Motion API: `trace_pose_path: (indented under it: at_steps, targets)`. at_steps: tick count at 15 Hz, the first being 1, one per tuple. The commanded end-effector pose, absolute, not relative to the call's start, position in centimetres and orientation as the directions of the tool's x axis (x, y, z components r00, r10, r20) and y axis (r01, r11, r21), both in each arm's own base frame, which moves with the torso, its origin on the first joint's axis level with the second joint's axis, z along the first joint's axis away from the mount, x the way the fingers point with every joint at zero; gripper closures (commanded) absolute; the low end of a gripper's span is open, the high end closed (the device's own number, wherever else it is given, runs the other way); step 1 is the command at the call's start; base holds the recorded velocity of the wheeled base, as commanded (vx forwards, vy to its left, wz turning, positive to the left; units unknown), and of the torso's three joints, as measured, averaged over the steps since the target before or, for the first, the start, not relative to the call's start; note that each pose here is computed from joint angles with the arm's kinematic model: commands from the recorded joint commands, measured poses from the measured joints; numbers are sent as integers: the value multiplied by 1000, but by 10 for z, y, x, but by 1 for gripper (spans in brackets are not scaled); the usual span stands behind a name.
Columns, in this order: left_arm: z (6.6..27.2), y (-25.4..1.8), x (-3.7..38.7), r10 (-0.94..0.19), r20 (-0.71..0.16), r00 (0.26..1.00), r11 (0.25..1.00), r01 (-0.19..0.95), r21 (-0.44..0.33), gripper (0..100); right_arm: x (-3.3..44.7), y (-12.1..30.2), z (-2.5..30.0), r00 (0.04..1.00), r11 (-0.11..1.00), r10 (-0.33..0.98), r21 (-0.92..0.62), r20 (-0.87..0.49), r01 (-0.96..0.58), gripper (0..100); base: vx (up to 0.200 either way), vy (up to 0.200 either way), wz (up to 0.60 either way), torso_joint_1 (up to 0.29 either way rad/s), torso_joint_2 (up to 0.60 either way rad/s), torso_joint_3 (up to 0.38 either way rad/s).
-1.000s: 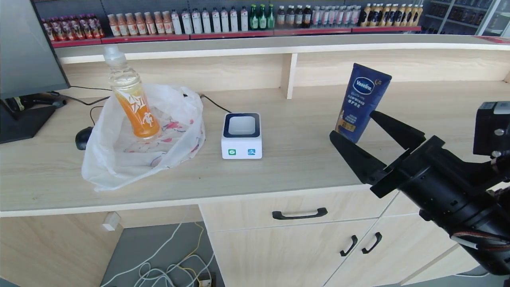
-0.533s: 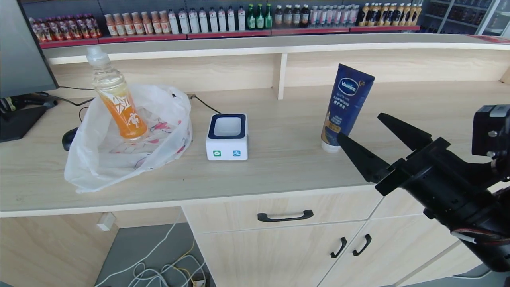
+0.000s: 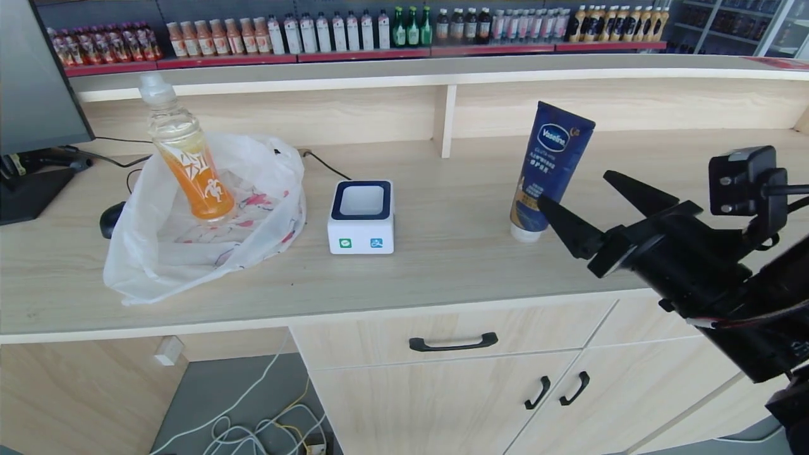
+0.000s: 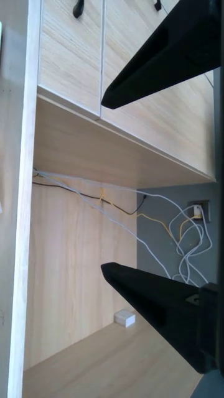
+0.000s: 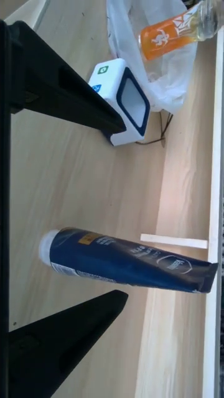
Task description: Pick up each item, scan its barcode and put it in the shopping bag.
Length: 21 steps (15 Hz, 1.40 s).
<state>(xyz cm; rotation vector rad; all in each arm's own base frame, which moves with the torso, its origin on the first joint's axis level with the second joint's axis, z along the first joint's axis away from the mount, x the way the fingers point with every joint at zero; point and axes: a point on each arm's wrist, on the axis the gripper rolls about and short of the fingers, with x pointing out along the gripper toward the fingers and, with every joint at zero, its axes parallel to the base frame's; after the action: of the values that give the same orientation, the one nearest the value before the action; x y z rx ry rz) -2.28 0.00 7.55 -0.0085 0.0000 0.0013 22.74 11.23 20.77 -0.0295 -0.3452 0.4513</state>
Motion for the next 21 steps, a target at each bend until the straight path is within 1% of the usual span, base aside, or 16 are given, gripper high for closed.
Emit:
trace_pose_path:
  at_steps: [1,3,5,9,11,15,21]
  targets:
    - [75,0,-23,2,0,1000,1000,-2,-9,0,245,114,228,847,911,410,-104,338,-399,0,0,0,0,0,0,0]
    - [75,0,-23,2,0,1000,1000,-2,-9,0,261,95,233,892,939,343,-105,295,-327,0,0,0,0,0,0,0]
    - [75,0,-23,2,0,1000,1000,-2,-9,0,267,95,241,897,940,342,-107,280,-325,0,0,0,0,0,0,0]
    - [75,0,-23,2,0,1000,1000,-2,-9,0,277,98,239,906,936,350,-108,238,-334,0,0,0,0,0,0,0]
    - [75,0,-23,2,0,1000,1000,-2,-9,0,290,103,235,908,936,351,-107,228,-335,0,0,0,0,0,0,0]
    - [75,0,-23,2,0,1000,1000,-2,-9,0,299,105,221,920,938,346,-107,184,-331,0,0,0,0,0,0,0]
    - [75,0,-23,2,0,1000,1000,-2,-9,0,302,103,213,922,942,334,-93,197,-321,0,0,0,0,0,0,0]
